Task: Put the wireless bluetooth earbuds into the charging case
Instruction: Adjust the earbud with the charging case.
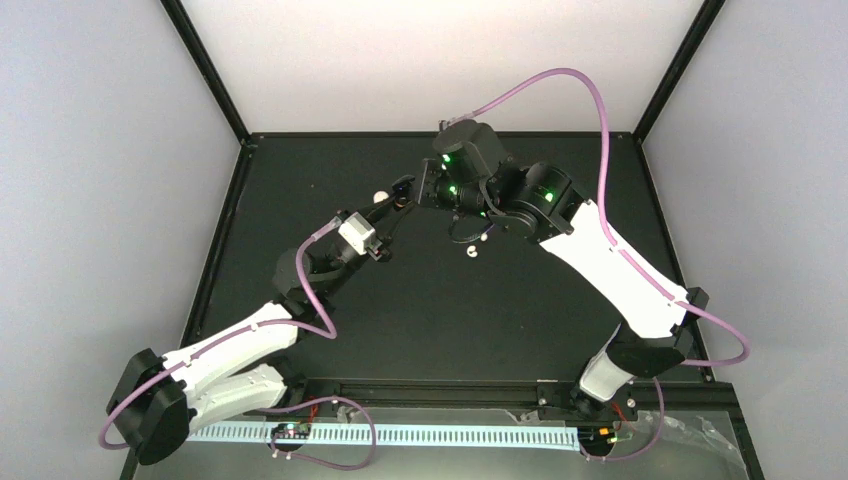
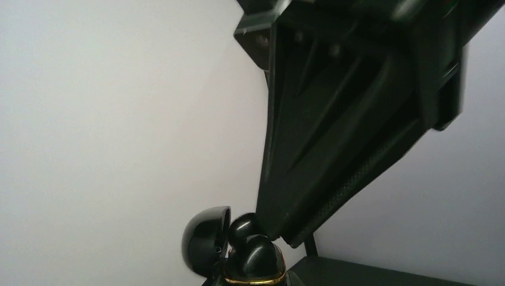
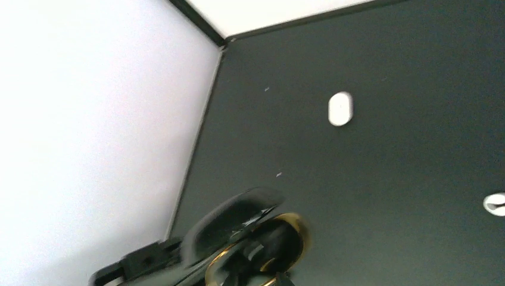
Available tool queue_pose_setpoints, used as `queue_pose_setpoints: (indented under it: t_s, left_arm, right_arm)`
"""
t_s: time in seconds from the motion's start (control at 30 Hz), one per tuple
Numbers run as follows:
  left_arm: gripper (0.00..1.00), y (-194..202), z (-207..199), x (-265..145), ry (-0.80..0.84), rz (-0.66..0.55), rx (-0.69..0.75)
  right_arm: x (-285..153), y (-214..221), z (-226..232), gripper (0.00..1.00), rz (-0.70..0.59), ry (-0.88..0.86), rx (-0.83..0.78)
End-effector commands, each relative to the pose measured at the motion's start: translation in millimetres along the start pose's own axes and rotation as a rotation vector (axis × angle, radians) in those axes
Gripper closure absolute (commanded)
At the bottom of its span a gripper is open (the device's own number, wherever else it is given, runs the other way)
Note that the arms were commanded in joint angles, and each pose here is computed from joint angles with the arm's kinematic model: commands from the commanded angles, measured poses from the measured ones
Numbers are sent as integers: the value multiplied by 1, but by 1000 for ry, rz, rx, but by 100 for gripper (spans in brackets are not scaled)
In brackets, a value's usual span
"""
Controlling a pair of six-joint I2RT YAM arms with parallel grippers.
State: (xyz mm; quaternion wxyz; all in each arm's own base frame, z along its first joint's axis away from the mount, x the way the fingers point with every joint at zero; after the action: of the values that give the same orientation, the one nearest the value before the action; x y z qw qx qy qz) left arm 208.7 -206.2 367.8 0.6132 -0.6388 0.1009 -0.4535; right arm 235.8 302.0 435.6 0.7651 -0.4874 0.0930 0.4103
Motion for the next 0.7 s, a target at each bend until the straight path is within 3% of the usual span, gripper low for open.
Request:
queue_pose_setpoints:
  t_s: [0.0, 0.43, 0.67]
  left_arm:
    - [98, -12, -4, 9, 18, -44, -7]
    - [98, -13, -2, 1, -4, -47, -43]
    - [98, -16, 1, -7, -29, -55, -74]
  right_arm:
    - [-3, 20, 29, 83, 128, -175, 33]
    - [-30, 15, 9, 63, 65, -183, 44]
    - [-70, 5, 10, 44, 12, -279, 12]
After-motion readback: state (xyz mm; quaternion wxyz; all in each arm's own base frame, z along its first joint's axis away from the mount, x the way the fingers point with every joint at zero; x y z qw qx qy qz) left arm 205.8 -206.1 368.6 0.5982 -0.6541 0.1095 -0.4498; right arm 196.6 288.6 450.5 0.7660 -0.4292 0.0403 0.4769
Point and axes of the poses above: each gripper's point midway between its finger pads, its own x axis out along the fingers, its own z axis along the line the jaws close on, y = z × x, the point moved 5 cm from there along -x, back along the fingers, and after that the axes turned 4 degrees about -x, right-handed, at the moved point
